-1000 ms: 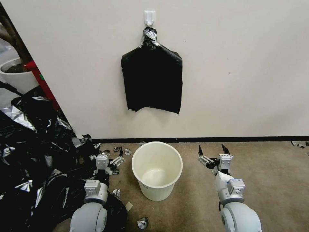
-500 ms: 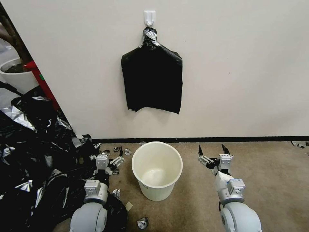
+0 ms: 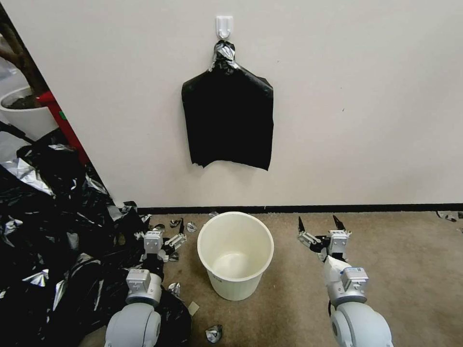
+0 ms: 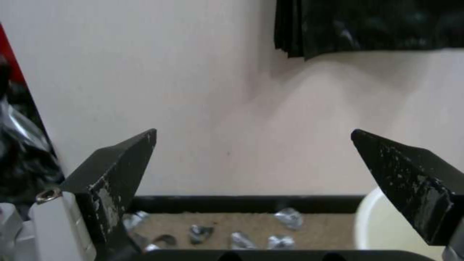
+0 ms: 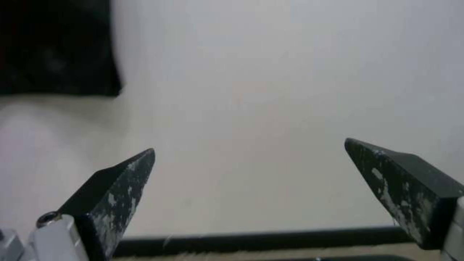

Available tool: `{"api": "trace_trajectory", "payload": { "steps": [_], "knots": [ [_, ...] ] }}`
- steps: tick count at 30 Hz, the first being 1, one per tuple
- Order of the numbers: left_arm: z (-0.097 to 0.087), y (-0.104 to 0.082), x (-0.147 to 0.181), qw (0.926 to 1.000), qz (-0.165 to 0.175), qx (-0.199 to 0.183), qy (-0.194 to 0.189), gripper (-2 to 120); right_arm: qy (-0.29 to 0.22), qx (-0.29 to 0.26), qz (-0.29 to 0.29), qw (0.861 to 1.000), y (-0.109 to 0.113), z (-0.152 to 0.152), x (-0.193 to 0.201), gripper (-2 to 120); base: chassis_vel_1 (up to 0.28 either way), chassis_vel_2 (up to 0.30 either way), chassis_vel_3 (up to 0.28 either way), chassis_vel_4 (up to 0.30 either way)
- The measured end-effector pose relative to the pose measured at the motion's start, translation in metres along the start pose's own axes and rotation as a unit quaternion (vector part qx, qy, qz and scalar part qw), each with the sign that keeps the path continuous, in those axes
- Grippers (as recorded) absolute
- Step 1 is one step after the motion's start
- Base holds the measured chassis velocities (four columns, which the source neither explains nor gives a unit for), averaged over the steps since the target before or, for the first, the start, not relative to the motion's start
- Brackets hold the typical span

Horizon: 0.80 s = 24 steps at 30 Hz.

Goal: Place a trash bag onto the trash bin.

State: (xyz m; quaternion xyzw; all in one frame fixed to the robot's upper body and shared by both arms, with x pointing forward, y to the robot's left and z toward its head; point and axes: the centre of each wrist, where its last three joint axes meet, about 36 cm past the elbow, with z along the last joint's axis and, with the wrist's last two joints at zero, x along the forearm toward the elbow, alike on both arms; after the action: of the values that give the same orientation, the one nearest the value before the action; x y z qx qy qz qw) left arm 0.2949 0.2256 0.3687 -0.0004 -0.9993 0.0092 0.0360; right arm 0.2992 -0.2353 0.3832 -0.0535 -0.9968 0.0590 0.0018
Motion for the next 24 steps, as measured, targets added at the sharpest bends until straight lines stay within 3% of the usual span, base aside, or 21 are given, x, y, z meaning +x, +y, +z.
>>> {"api": "trace_trajectory", "payload": {
  "steps": [3,9,12,17,18,21,24],
  "knots": [
    [-0.003,-0.007,0.005,0.9984,-0.003,0.056,0.007,100,-0.035,0.014,0.041,0.998,-0.004,-0.012,-0.003,100,0.0,0.0,0.0,0.0],
    [-0.003,0.0,0.0,0.9984,-0.003,0.055,-0.012,100,-0.05,0.017,0.041,0.998,-0.004,-0.008,-0.008,100,0.0,0.0,0.0,0.0],
    [-0.003,0.003,-0.001,0.9991,-0.006,0.038,-0.018,100,-0.048,0.016,0.037,0.998,-0.002,-0.004,-0.009,100,0.0,0.0,0.0,0.0],
    [-0.005,0.019,-0.003,0.996,-0.019,-0.063,-0.06,100,-0.049,0.01,0.014,0.999,0.002,0.005,-0.013,100,0.0,0.0,0.0,0.0],
    [-0.005,0.019,-0.003,0.996,-0.019,-0.063,-0.06,100,-0.049,0.01,0.014,0.999,0.002,0.005,-0.013,100,0.0,0.0,0.0,0.0],
    [-0.003,0.031,-0.004,0.9896,-0.017,-0.113,-0.088,100,-0.051,0.01,-0.005,0.999,0.004,0.011,-0.017,100,0.0,0.0,0.0,0.0],
    [0.002,0.032,-0.004,0.9907,-0.015,-0.105,-0.086,100,-0.052,0.009,-0.012,0.999,0.008,0.014,-0.019,100,0.0,0.0,0.0,0.0]
  ]
}}
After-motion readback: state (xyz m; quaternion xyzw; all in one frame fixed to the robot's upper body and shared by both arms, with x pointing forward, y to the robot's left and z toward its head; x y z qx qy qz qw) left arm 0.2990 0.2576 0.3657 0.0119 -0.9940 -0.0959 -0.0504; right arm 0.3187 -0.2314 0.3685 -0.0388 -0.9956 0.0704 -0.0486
